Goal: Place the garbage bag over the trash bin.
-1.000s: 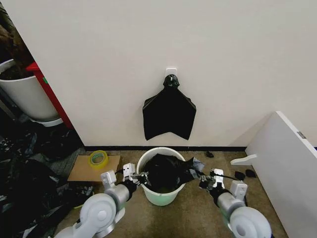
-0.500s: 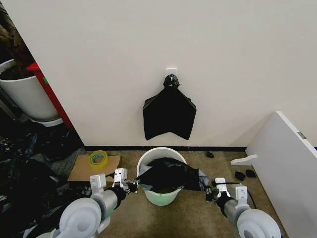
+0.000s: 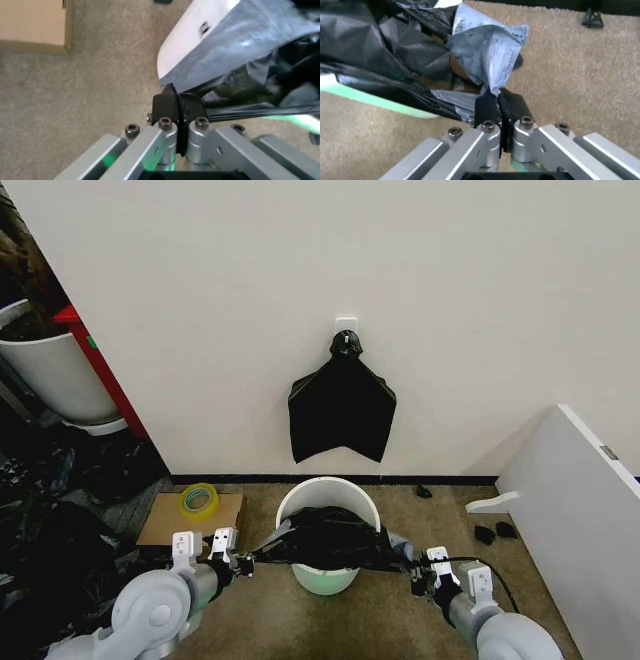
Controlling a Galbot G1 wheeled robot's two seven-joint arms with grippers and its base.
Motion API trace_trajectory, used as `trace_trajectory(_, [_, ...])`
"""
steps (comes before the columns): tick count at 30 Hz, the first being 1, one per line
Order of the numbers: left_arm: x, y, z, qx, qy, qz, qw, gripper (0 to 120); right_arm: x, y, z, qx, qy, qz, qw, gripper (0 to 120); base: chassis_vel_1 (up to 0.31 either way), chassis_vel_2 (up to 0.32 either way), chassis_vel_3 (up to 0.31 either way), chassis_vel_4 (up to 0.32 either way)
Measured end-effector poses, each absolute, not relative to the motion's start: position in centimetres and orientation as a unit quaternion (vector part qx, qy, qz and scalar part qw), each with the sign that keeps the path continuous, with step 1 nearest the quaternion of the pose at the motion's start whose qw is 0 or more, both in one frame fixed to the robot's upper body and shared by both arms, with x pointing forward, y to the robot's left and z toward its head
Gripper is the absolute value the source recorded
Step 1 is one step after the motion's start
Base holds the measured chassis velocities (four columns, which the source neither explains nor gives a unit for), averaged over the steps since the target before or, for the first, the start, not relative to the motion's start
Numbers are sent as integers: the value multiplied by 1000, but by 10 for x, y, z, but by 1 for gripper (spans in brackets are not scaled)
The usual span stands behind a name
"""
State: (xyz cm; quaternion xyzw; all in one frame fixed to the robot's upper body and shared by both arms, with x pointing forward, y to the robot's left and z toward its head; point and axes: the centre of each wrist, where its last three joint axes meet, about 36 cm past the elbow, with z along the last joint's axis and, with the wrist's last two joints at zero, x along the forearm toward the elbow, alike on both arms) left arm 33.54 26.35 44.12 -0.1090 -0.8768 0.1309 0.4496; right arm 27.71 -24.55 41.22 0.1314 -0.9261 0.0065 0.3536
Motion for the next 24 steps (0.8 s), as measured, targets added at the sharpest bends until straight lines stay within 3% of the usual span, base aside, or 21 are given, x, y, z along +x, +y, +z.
trace_trajectory(7, [335, 263, 442, -108, -875, 130, 454, 0, 273, -246, 411, 130, -921, 22, 366, 0, 0, 0, 0, 0])
trace_trajectory(16, [316, 243, 485, -155, -865, 145, 455, 0, 256, -237, 448, 153, -921, 11, 357, 0, 0, 0, 0, 0])
trace_trajectory(24, [320, 254, 483, -124, -849, 114, 501, 0, 247, -239, 432, 151, -905, 36, 396, 0, 0, 0, 0, 0])
